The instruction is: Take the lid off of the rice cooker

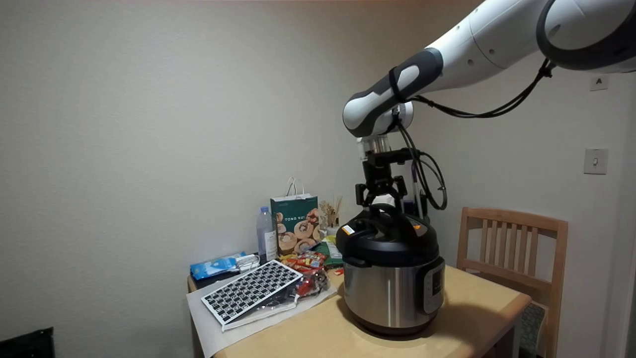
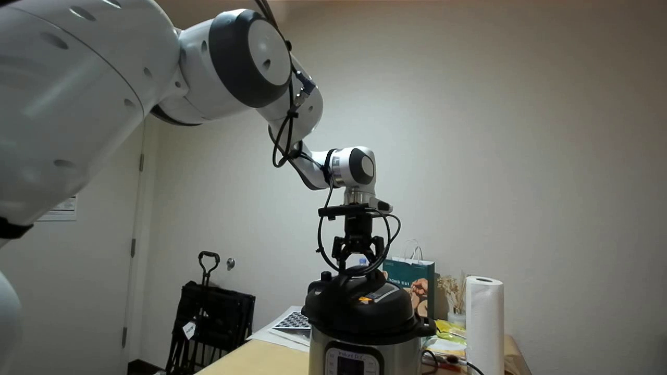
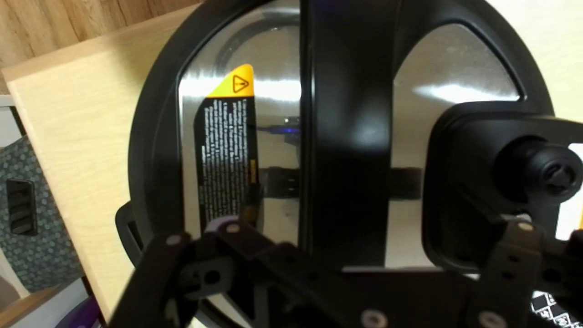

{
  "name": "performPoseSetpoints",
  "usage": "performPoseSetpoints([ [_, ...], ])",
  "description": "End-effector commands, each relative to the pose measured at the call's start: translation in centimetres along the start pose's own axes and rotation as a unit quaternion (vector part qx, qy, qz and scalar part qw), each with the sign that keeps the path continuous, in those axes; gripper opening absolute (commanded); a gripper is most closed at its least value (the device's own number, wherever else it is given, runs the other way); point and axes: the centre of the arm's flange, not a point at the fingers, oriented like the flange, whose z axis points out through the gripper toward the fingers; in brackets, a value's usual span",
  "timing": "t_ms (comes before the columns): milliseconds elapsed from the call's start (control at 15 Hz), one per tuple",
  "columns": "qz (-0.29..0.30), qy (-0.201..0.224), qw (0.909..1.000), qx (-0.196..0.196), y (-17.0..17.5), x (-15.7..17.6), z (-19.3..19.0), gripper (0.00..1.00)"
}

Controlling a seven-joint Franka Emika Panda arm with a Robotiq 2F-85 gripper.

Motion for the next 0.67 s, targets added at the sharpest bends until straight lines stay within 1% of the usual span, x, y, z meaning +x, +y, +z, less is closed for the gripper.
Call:
performPoseSetpoints([
  [0, 0.009, 0.018, 0.9997, 0.013, 0.50, -1.19, -1.12, 1.00],
  [67, 0.008, 0.019, 0.9997, 0.015, 0.54, -1.16, -1.23, 1.00],
  [133, 0.006, 0.018, 0.9997, 0.018, 0.57, -1.07, -1.18, 0.75],
  [200, 0.008, 0.018, 0.9996, 0.019, 0.57, -1.07, -1.21, 0.74],
  [267, 0.007, 0.017, 0.9996, 0.023, 0.61, -1.08, -1.24, 0.68],
  [467, 0.007, 0.013, 0.9994, 0.030, 0.73, -1.01, -1.17, 0.47],
  [600, 0.008, 0.011, 0.9995, 0.030, 0.78, -0.94, -1.08, 0.35],
])
